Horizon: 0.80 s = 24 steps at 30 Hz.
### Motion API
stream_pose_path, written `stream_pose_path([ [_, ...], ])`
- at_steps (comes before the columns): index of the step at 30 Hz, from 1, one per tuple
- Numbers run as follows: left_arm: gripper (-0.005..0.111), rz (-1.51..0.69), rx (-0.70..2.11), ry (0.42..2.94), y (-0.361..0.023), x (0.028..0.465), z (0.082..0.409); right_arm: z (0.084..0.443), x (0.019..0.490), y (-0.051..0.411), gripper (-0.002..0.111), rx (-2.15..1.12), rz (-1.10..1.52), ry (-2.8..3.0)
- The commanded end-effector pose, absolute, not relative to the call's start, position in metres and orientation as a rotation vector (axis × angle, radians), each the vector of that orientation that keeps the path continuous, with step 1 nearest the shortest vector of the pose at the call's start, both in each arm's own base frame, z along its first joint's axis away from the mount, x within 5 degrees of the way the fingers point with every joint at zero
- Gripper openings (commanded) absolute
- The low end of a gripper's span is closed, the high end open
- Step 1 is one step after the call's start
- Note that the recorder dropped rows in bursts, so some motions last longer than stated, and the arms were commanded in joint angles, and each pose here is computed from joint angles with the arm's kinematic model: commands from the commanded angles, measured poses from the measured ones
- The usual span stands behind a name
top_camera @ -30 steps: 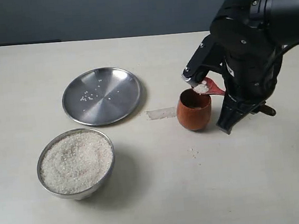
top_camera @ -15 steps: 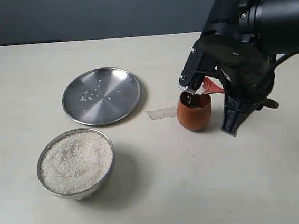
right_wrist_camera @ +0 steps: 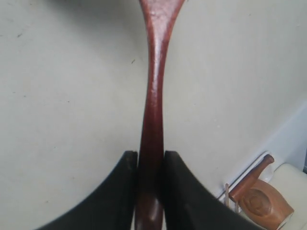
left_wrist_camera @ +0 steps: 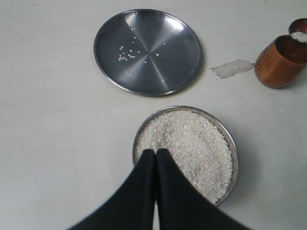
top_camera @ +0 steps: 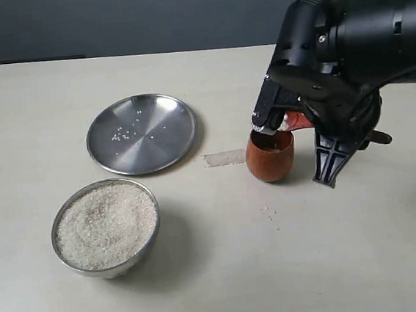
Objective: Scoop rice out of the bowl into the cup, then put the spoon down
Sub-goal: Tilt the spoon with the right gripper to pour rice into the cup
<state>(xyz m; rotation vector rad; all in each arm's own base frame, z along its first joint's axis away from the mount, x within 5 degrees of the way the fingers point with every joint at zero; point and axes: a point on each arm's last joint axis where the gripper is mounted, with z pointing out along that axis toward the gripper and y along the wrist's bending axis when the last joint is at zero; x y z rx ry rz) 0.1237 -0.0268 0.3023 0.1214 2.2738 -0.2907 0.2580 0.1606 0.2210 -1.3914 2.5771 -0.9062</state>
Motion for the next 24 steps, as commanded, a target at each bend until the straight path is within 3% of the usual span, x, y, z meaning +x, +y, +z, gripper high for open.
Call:
stream_pose_path([
  [1, 0.0, -0.288, 0.125, 2.262, -0.027, 0.125, 0.304, 0.218, 0.261, 0.162, -0.001, -1.4, -0.944, 2.565],
  [24, 0.0, -0.288, 0.125, 2.262, -0.027, 0.125, 0.304, 0.222, 0.256, 0.177, -0.001, -1.505, -1.043, 2.396],
])
